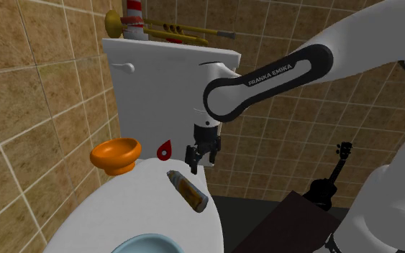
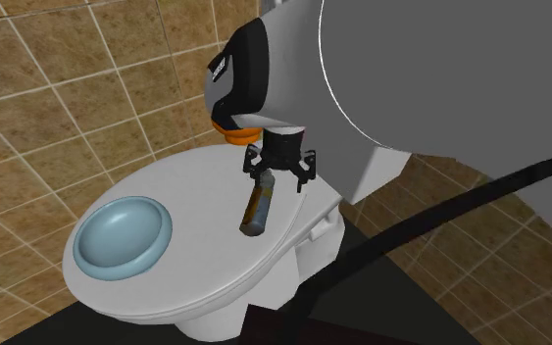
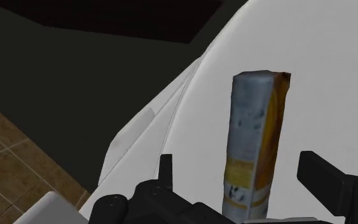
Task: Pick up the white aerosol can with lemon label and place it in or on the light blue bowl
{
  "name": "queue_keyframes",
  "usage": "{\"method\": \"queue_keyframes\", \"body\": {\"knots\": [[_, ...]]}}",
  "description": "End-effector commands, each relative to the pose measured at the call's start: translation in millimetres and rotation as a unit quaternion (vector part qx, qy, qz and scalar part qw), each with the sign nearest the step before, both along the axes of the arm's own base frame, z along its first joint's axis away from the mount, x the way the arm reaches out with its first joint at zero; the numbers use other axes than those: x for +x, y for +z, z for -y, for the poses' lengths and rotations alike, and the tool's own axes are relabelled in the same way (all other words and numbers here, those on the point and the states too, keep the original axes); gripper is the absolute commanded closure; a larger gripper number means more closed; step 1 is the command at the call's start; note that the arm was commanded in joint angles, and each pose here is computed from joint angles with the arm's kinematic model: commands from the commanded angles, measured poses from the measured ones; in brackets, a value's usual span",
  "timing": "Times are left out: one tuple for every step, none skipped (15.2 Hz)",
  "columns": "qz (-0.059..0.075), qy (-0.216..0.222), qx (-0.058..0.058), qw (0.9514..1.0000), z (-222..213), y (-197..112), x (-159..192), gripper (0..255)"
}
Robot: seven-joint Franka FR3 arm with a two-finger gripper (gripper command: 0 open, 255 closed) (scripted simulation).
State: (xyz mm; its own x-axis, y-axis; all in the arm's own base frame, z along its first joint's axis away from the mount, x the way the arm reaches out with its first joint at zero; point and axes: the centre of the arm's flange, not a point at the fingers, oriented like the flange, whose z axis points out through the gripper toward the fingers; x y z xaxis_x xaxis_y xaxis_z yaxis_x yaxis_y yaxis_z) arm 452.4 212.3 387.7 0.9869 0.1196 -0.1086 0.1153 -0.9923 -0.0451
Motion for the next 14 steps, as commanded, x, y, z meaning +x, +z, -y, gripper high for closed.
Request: {"method": "queue_keyframes", "body": {"knots": [[0.002,0.002,-0.001,1.0000,-16,-15,13,0],[0.003,0.003,-0.001,1.0000,-24,-22,20,0],[0.004,0.004,-0.002,1.0000,-32,-30,27,0],[0.004,0.005,-0.003,1.0000,-40,-38,34,0],[0.005,0.006,-0.003,1.0000,-48,-46,41,0],[0.005,0.006,-0.004,1.0000,-52,-49,43,0],[0.005,0.006,-0.004,1.0000,-52,-54,43,0],[0.005,0.006,-0.004,1.0000,-52,-60,42,0],[0.005,0.006,-0.004,1.0000,-52,-65,42,0],[0.005,0.006,-0.004,1.0000,-52,-70,41,0],[0.005,0.006,-0.004,1.0000,-52,-75,41,0],[0.005,0.006,-0.004,1.0000,-52,-81,40,0],[0.005,0.006,-0.004,1.0000,-53,-89,39,0],[0.005,0.006,-0.004,1.0000,-53,-89,39,0]]}}
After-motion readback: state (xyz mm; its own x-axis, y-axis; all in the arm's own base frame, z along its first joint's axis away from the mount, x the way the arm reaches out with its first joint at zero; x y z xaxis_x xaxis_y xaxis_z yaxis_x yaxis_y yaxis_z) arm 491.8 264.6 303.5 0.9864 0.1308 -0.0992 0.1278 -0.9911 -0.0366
